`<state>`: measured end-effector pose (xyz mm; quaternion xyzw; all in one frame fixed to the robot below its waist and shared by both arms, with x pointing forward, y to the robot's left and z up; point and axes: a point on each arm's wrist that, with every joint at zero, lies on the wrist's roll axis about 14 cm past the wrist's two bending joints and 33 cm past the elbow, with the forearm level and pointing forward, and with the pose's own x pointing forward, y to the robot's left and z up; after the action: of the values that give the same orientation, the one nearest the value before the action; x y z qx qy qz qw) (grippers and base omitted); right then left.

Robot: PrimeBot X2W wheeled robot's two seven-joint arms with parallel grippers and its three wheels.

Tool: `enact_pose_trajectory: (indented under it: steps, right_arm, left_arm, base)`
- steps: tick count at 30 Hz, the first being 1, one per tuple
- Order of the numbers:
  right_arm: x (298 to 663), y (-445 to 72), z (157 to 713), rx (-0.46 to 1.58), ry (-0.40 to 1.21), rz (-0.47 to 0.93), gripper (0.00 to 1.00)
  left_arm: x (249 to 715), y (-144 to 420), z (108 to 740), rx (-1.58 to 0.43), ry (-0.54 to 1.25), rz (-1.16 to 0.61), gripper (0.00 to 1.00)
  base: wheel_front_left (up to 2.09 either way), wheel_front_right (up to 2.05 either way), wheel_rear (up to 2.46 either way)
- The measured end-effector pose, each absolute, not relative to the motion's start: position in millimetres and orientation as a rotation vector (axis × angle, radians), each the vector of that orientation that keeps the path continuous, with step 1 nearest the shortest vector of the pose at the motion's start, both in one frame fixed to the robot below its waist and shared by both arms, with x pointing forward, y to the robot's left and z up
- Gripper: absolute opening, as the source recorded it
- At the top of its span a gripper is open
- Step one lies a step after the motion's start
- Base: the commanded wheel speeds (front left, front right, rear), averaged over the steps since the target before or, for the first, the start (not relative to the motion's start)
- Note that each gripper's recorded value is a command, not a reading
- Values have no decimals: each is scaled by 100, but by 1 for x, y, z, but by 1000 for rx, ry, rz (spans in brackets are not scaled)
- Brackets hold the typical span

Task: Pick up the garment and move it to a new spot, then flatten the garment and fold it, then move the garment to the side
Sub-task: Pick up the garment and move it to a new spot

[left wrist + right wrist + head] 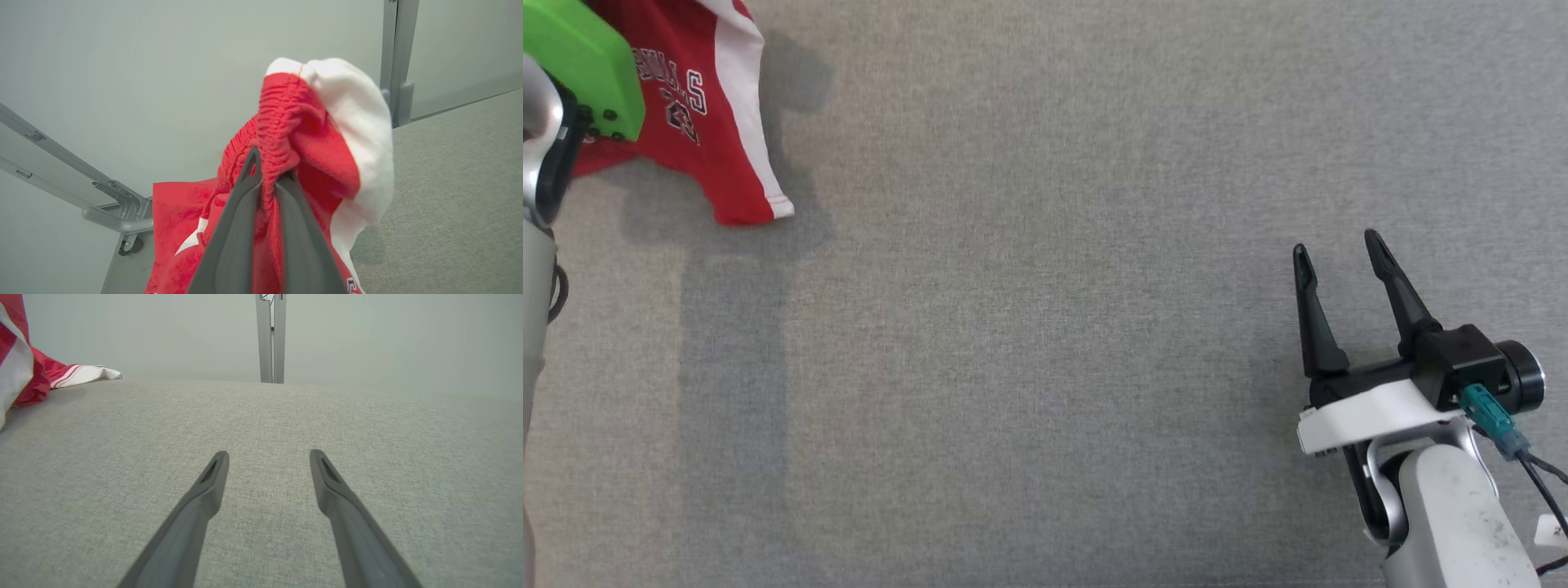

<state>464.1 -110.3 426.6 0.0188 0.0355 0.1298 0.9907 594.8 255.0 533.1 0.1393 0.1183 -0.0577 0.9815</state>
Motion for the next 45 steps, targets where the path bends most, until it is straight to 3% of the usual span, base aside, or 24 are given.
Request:
enact_pose_trajectory:
  steps: [8,15,22,29,40,42,43,45]
  right_arm:
    - [429,-146,464,62,15,159,100]
    - [402,-190,484,55,-27,35,100]
    - [387,-213,488,48,-31,-33,100]
    - [389,-217,480,44,-7,-44,100]
    - [397,-208,475,37,2,-16,100]
    - [399,-205,476,35,1,-6,100]
    - [400,-203,476,36,0,-1,100]
    - [401,-201,477,37,-3,4,100]
  left_arm:
    - [575,140,652,249,-46,-358,0]
    - [548,34,716,-19,-280,-563,0]
    - [524,-17,601,-323,-48,-593,0]
    - [487,0,458,-349,237,-475,0]
    - [470,44,423,-401,273,-336,0]
    - [470,49,428,-413,251,-319,52]
    - [470,52,430,-417,240,-311,100]
    - [467,57,433,-424,226,-295,100]
  base:
    - [0,0,0]
    - [0,0,0]
    - [0,0,0]
    - [0,0,0]
    - [0,0,0]
    - [0,0,0]
    - [0,0,0]
    - [0,0,0]
